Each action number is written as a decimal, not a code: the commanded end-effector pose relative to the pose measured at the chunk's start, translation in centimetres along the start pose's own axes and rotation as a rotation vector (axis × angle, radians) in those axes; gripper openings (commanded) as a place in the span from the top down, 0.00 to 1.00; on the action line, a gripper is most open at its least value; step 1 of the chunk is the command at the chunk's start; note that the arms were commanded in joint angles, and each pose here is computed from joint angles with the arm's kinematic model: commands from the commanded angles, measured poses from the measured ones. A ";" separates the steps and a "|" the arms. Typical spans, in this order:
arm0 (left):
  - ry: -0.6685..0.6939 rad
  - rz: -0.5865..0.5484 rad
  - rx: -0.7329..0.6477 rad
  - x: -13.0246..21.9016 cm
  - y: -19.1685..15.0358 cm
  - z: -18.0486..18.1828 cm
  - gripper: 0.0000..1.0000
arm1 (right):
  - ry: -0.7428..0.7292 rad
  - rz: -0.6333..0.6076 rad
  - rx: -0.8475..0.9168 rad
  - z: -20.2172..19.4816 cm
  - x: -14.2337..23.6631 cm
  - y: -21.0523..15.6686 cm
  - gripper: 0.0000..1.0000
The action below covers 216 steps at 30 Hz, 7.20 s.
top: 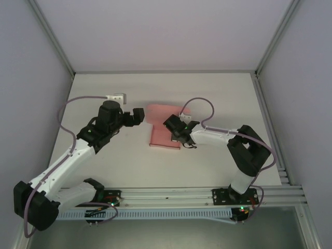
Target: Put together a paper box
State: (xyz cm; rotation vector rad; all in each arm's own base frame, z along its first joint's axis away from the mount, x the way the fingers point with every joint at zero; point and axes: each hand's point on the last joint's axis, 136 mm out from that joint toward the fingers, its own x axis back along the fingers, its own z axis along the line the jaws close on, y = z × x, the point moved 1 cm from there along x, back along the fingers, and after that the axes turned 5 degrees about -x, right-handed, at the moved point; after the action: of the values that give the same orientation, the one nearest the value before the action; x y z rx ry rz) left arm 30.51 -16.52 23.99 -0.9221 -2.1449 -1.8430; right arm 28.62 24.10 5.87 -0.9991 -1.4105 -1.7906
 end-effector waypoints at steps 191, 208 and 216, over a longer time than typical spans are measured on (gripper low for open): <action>-0.335 0.584 0.266 -15.9 -15.7 -4.1 0.49 | 0.337 0.157 -0.060 -3.4 -4.8 2.3 0.48; -0.537 0.510 0.436 -14.2 -16.1 -3.3 0.84 | 0.531 0.094 -0.128 -1.4 1.0 5.9 0.16; -0.602 0.466 0.484 -13.8 -15.9 -2.7 0.85 | 0.636 0.155 -0.182 -0.4 1.5 5.9 0.13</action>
State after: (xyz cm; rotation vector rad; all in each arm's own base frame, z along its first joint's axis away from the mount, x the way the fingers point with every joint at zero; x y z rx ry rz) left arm 32.87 -24.69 5.17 -1.7655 -2.2328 -0.9218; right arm 33.14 21.87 9.92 -0.5401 -0.8615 -1.9140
